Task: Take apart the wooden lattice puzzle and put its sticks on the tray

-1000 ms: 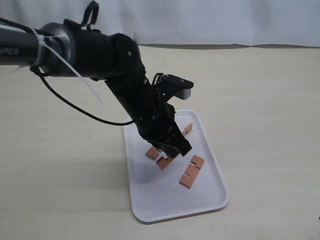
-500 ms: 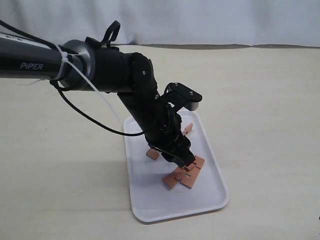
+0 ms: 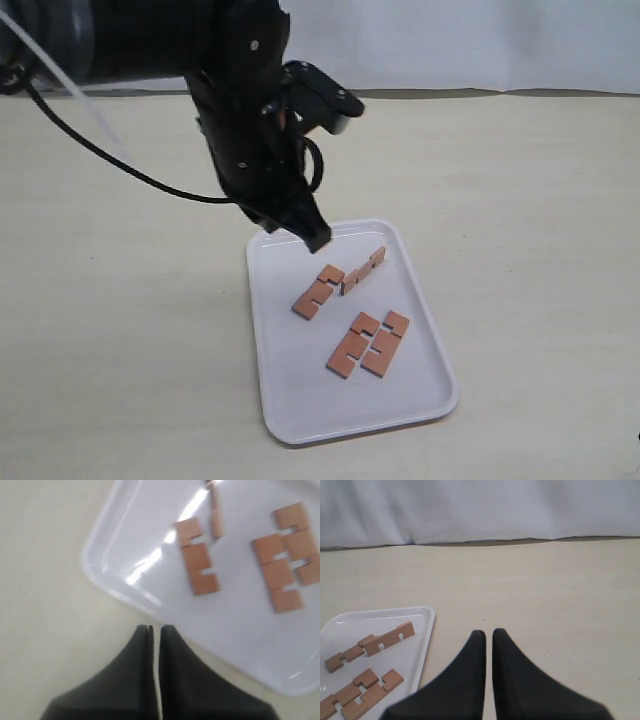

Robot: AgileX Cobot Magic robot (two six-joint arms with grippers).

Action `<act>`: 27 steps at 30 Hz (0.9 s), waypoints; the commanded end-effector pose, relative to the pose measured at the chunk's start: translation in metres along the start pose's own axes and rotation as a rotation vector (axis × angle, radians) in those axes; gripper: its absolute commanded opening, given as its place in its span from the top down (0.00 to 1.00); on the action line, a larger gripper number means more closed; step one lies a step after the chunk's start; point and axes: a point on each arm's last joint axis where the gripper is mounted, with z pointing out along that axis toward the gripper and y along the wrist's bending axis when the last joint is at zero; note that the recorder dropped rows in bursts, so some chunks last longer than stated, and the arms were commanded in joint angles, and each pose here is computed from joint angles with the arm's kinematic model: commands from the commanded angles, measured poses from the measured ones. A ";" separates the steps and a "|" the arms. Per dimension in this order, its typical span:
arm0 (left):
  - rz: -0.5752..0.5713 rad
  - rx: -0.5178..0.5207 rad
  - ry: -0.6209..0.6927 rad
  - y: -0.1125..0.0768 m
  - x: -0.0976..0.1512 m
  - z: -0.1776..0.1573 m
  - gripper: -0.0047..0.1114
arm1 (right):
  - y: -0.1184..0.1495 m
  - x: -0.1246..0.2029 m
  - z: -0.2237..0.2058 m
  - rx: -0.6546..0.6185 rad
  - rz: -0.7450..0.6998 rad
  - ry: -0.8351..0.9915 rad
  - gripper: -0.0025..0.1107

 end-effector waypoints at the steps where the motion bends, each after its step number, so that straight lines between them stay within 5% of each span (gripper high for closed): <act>1: -0.136 -0.090 0.121 0.032 0.021 -0.018 0.96 | 0.000 0.000 0.000 -0.003 -0.002 -0.006 0.94; 8: -0.294 -0.078 0.113 0.068 0.073 -0.039 0.96 | 0.000 0.000 0.000 -0.003 -0.002 -0.006 0.94; 18: -0.673 -0.239 -0.086 0.118 0.202 -0.097 0.96 | 0.000 0.000 0.000 -0.003 -0.002 -0.006 0.94; 23: -0.815 -0.412 -0.342 0.109 0.251 -0.130 0.96 | 0.000 0.000 0.000 -0.003 -0.002 -0.006 0.94; 27: -0.791 -0.517 -0.601 0.084 0.267 -0.154 0.96 | 0.000 0.000 0.000 -0.003 -0.002 -0.006 0.94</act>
